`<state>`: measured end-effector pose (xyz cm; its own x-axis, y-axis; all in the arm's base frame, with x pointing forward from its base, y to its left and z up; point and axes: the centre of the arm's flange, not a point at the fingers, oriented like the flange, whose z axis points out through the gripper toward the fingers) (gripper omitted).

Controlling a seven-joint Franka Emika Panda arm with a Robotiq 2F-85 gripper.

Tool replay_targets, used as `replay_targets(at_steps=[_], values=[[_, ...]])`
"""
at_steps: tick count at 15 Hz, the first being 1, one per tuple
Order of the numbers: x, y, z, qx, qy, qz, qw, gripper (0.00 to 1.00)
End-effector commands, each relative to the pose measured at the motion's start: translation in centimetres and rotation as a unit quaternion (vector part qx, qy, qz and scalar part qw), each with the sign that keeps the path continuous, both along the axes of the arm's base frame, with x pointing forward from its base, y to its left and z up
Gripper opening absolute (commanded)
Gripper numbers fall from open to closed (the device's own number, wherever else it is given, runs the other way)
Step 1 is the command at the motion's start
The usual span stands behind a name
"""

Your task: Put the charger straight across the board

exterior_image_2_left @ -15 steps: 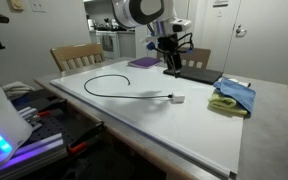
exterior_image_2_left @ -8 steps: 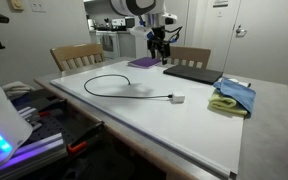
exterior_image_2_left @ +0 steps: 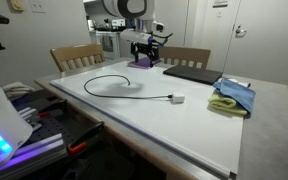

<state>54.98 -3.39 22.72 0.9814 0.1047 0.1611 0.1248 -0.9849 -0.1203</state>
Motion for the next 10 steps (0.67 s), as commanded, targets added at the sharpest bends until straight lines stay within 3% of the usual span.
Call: replay_targets(at_steps=[1, 6, 10], values=[[-1.5, 2.4, -1.5, 0.010, 0.022, 0.099, 0.9948, 1.00], [-2.7, 5.4, -3.3, -0.011, 0.039, 0.232, 0.9718, 1.00], [-2.6, 6.4, -5.4, -0.032, 0.061, 0.331, 0.9411, 1.00]])
